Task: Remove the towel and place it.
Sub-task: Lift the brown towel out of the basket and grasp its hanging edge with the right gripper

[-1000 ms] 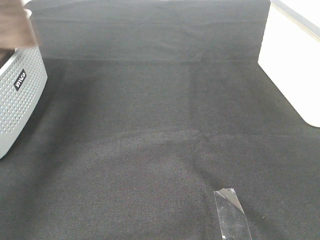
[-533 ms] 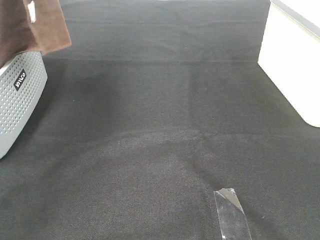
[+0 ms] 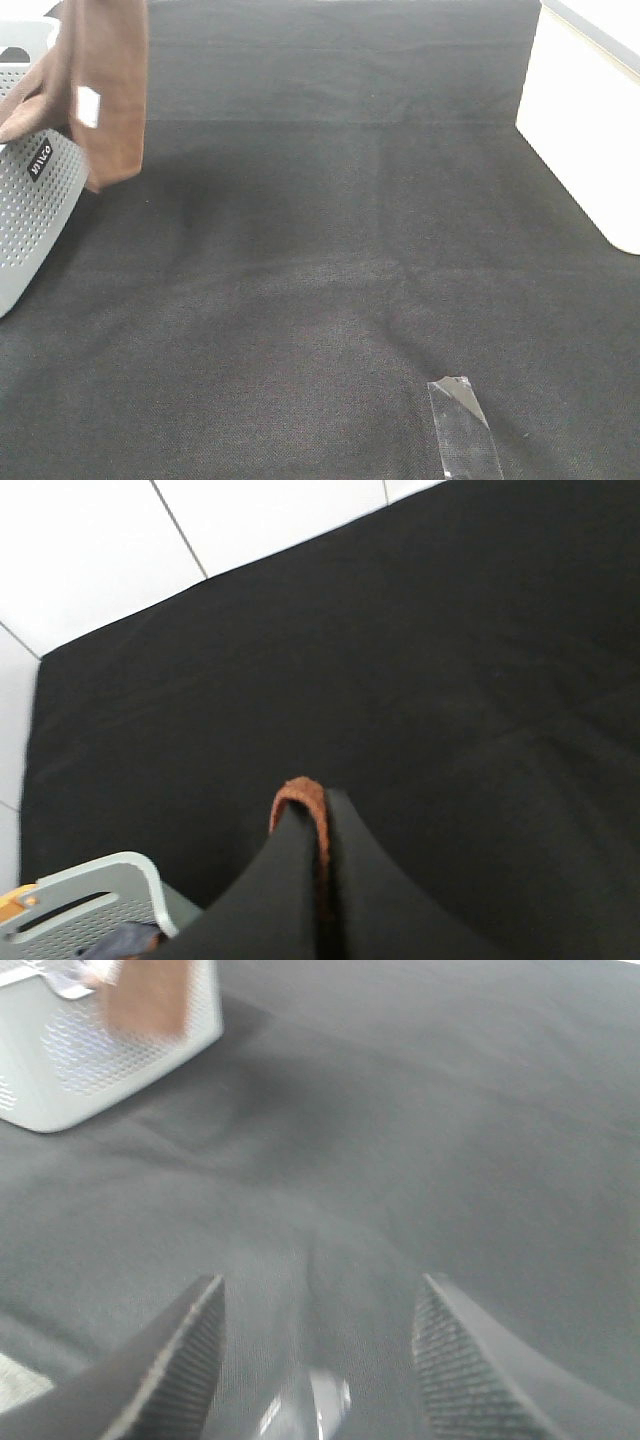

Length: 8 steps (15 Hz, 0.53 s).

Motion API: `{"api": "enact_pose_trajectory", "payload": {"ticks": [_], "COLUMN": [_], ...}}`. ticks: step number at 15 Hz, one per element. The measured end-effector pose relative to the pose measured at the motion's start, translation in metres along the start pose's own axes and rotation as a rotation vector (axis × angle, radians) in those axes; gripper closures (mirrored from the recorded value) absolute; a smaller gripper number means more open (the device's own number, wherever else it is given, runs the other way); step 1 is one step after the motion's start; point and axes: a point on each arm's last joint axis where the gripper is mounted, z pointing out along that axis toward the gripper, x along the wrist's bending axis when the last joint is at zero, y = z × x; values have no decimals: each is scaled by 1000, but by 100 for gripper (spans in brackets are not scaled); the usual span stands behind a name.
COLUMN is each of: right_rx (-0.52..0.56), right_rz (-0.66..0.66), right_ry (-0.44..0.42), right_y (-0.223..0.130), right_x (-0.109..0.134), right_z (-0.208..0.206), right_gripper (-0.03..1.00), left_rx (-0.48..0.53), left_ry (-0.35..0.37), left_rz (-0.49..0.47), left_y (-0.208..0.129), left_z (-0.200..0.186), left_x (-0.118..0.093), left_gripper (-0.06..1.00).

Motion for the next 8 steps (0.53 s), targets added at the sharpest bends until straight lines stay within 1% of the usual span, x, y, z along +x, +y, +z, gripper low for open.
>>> {"api": "enact_pose_trajectory", "payload": {"ticks": [1,2,4,5,6,8], "right_rx": [19,47,91,97,97,82], "right_rz": [-12,-26,-50,-46,-34,-14], "right_ry": [25,57,136,178,221,284], "right_y": [4,6,8,9,9,9], "right_x": [-4,-8,-14,-16,-17,-18], "right_z": [13,27,55,68,82,107], "right_gripper": [42,42,42,42,42,42], "left_rx": [15,32,50,58,68,76], "left_ry": [28,68,155,167,164,159], "left_rz": [51,83,106,106,109,114], "left_y": [-1,-2,-4,-5,-6,-9], "left_z": [3,4,5,5,7,12], "left_x": [-13,-25,-42,-51,-58,-65], "left_gripper": [94,94,94,94,94,94]}}
